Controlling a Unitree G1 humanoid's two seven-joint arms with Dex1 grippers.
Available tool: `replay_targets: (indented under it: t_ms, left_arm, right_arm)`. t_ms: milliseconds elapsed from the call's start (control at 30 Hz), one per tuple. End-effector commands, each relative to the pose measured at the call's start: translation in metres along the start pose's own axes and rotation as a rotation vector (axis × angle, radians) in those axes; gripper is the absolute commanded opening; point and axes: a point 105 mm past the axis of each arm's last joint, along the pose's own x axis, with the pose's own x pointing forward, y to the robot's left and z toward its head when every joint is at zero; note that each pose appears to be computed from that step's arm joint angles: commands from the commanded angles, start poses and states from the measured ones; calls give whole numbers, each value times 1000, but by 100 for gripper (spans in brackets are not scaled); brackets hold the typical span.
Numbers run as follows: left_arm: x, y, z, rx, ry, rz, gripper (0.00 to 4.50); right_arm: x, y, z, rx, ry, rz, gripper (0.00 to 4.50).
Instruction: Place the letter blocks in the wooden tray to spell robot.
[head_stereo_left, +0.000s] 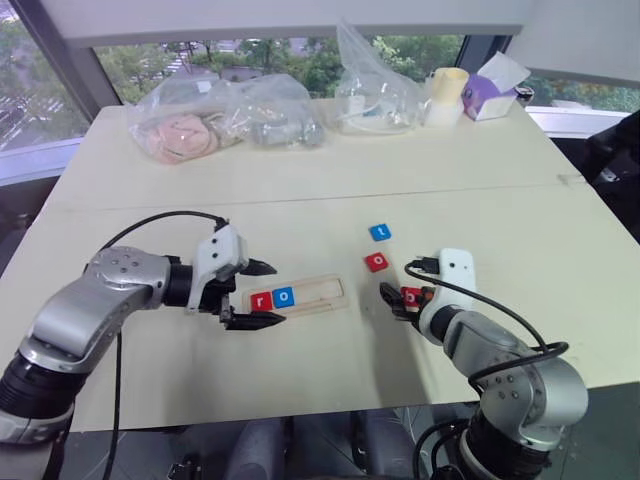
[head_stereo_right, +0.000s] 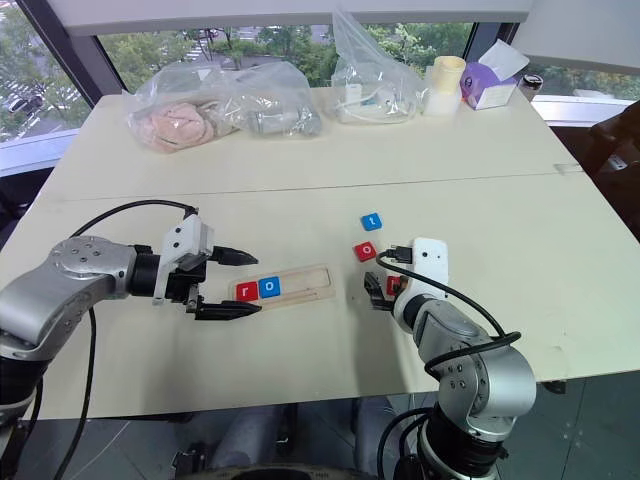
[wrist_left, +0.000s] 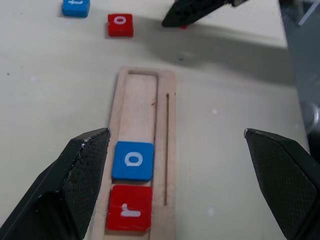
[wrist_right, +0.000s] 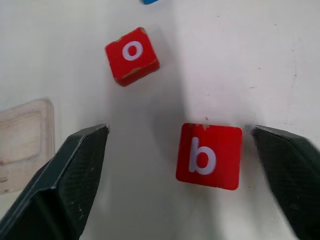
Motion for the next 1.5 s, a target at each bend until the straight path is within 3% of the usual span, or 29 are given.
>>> replay_targets:
  t_ms: [33, 133, 200, 267, 467, 833, 933, 1100, 1200, 1267, 1333, 1400, 1500]
  left_arm:
    - [-10, 1, 1, 26, 17, -9, 450]
    - [-8, -2, 5, 20, -9, -39, 450]
    - [-7, -3, 8, 28, -12, -62, 450]
    - [-4, -4, 4, 55, 18, -81, 450]
    - [3, -7, 12, 64, -5, -101, 450]
    - [-4, -5, 5, 41, 17, -49, 450]
    - [-7, -4, 2, 36, 29, -35, 450]
    - [-14, -2, -4, 23, 46, -11, 450]
    - [-19, 2, -13, 10, 72, 25, 450]
    - [-26, 8, -11, -58, 6, 63, 450]
    - [-38, 18, -21, -88, 24, 123, 450]
    - [-47, 20, -36, -88, 92, 154, 450]
    - [-54, 15, -38, -101, 95, 159, 450]
  right_arm:
    - [-9, 6, 39, -134, -159, 194, 448]
    - [-19, 6, 43, -312, -191, 397, 448]
    - [-33, 10, 27, -480, -155, 581, 448]
    - [-35, -6, 6, -622, -66, 675, 448]
    - [-9, -51, -5, -747, -18, 681, 448]
    - [20, -57, -21, -823, -21, 751, 448]
    - [20, -55, -19, -816, -38, 779, 367]
    - [18, -53, -19, -815, -35, 787, 116]
    - [19, -39, -2, -795, -92, 786, 115]
    - [15, -12, 22, -717, -169, 853, 115]
    - [12, 18, 34, -759, -193, 929, 115]
    - [15, 43, 38, -826, -203, 970, 115]
    - [18, 76, 36, -888, -202, 1061, 115]
